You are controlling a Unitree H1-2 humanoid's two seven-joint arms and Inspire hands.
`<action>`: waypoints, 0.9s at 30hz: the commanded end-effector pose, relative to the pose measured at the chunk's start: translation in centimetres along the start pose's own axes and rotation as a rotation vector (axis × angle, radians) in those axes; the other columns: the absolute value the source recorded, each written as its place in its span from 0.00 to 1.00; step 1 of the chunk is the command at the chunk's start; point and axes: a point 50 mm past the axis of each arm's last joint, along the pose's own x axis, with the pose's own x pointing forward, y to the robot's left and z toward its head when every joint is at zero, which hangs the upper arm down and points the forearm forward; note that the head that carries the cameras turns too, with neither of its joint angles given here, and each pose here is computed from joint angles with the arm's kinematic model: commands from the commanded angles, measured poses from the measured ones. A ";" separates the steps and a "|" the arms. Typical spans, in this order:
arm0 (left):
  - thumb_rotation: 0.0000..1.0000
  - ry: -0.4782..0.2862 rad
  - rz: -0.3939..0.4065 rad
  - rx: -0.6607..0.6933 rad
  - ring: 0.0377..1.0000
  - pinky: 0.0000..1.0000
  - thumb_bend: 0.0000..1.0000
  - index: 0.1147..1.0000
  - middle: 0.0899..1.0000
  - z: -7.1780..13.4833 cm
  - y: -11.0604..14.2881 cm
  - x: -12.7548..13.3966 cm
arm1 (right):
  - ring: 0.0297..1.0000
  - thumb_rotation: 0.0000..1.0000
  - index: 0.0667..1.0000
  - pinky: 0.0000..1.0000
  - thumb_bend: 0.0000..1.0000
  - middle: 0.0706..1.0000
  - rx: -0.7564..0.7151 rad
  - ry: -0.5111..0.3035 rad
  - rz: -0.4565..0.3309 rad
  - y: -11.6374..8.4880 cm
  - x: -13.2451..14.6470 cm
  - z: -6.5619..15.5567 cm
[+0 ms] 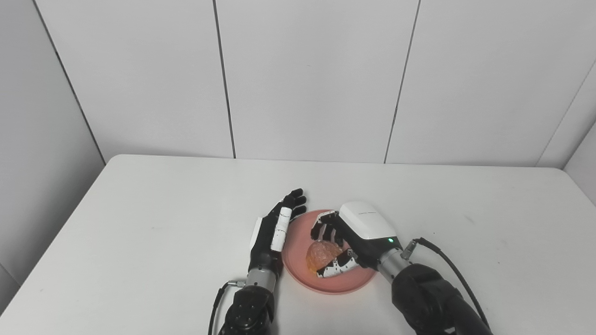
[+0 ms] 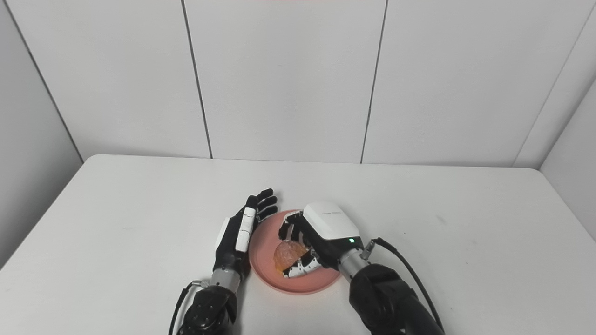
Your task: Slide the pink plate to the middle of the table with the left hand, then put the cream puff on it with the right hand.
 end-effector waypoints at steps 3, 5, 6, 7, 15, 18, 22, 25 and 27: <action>0.98 0.022 0.000 0.009 0.81 0.79 0.88 0.76 0.81 -0.2 -0.1 0.1 | 0.36 0.00 0.49 0.23 0.51 0.40 -0.036 -0.056 -0.050 -2.3 0.9 0.8; 0.98 0.020 -0.001 0.005 0.81 0.79 0.87 0.76 0.81 -0.2 -0.1 0.1 | 0.36 0.00 0.49 0.23 0.51 0.41 -0.037 -0.053 -0.051 -2.4 0.8 0.7; 0.98 0.019 0.000 0.005 0.81 0.80 0.87 0.76 0.81 -0.2 -0.1 0.1 | 0.36 0.00 0.49 0.24 0.51 0.41 -0.037 -0.051 -0.050 -2.4 0.8 0.7; 0.98 0.019 0.000 0.006 0.81 0.79 0.87 0.76 0.81 -0.2 -0.1 0.1 | 0.36 0.00 0.49 0.24 0.51 0.41 -0.037 -0.049 -0.049 -2.4 0.8 0.7; 0.98 0.020 0.000 0.008 0.81 0.79 0.86 0.76 0.81 -0.4 -0.1 -0.1 | 0.46 0.01 0.48 0.39 0.53 0.43 -0.033 -0.017 -0.013 -2.5 0.4 0.6; 0.99 0.019 0.000 0.013 0.81 0.79 0.86 0.76 0.81 -0.4 -0.1 -0.1 | 0.52 0.21 0.57 0.42 0.75 0.58 -0.033 0.000 -0.002 -2.5 0.2 0.6; 0.99 0.023 0.004 0.018 0.81 0.78 0.86 0.77 0.82 -0.4 -0.2 -0.2 | 0.61 0.39 0.67 0.48 0.97 0.67 -0.028 0.032 -0.013 -2.4 -0.2 0.3; 0.99 0.026 0.002 0.014 0.82 0.78 0.85 0.77 0.82 -0.6 -0.1 -0.3 | 0.67 0.49 0.71 0.52 1.00 0.72 -0.026 0.048 -0.027 -2.3 -0.5 0.0; 0.99 0.024 -0.001 0.009 0.82 0.78 0.85 0.77 0.82 -0.6 -0.1 -0.3 | 0.68 0.51 0.72 0.53 1.00 0.74 -0.023 0.053 -0.037 -2.3 -0.7 -0.1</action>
